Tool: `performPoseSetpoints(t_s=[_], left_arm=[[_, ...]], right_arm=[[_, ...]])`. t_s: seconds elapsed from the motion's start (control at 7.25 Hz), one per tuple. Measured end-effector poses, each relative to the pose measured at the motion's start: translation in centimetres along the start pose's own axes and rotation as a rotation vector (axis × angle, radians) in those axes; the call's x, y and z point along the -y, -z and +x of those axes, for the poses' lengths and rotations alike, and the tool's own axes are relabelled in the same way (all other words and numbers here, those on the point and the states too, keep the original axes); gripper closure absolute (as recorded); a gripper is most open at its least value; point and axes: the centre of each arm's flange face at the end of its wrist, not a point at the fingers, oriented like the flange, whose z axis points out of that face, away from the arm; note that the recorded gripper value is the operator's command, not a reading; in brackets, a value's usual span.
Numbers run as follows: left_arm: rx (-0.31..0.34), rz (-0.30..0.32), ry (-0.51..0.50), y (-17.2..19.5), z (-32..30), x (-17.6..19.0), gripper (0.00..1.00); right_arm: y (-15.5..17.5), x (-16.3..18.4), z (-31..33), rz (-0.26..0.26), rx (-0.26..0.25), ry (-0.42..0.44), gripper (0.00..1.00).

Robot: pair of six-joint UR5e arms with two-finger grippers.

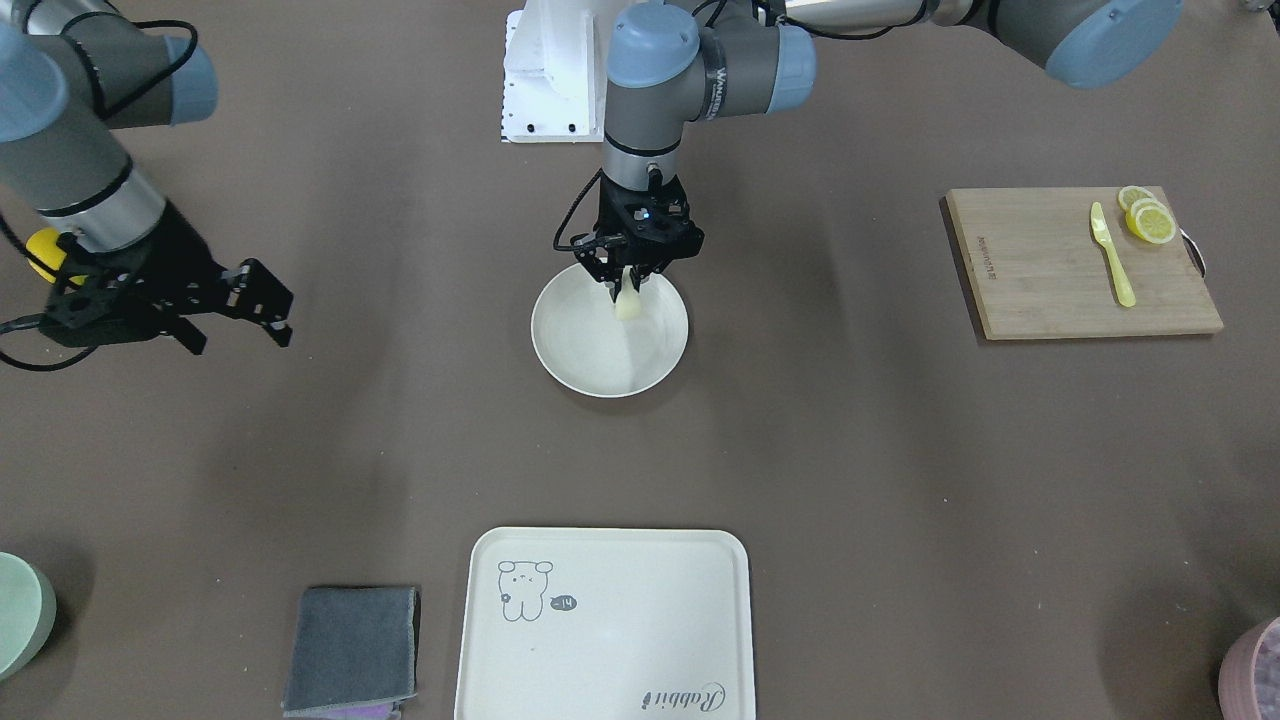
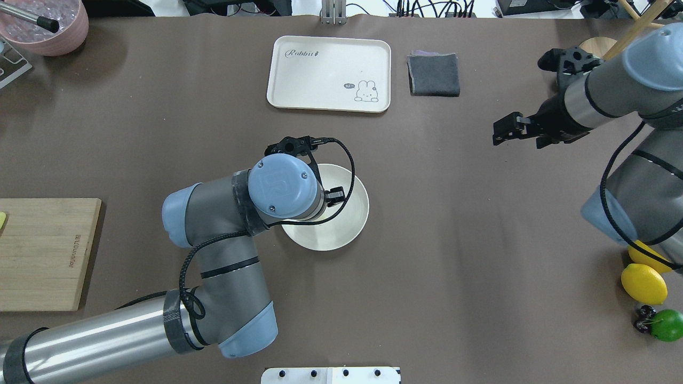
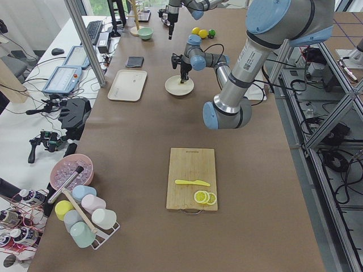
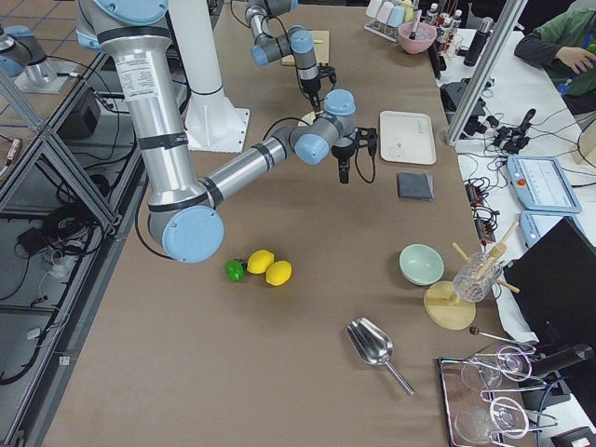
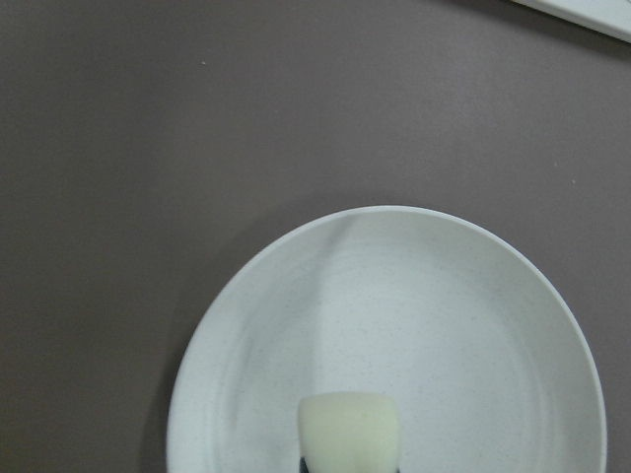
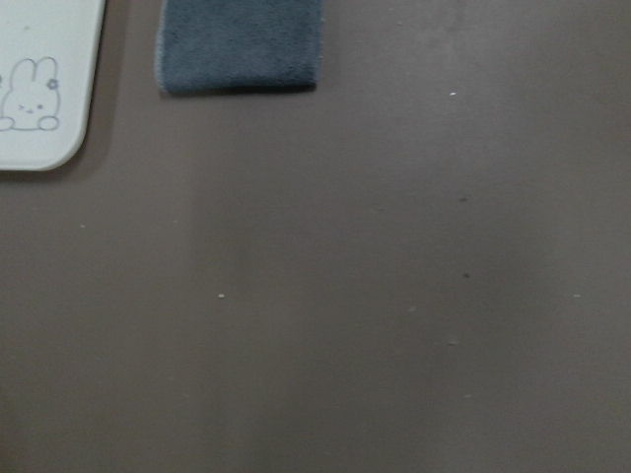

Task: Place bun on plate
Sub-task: 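Lower the bun onto the plate with the left gripper while the right arm withdraws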

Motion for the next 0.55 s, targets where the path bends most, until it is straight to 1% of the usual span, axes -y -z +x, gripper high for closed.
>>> performPoseSetpoints(t_s=[0.14,0.28,0.55], left_arm=[[0.001,0.009,-0.001,-1.2,0.7,-0.4,0.47],[-0.005,0.021,-0.007,-2.3,1.0,-0.9,0.27],[-0.003,0.029,-0.014,-3.5,1.0,-1.3,0.20]], right_arm=[[1.5,0.1,5.5,-0.021,-0.009,0.023,0.00],[2.7,-0.2,10.0,-0.040,-0.008,0.040,0.00],[4.2,-1.5,16.1,-0.063,-0.007,0.034,0.00]])
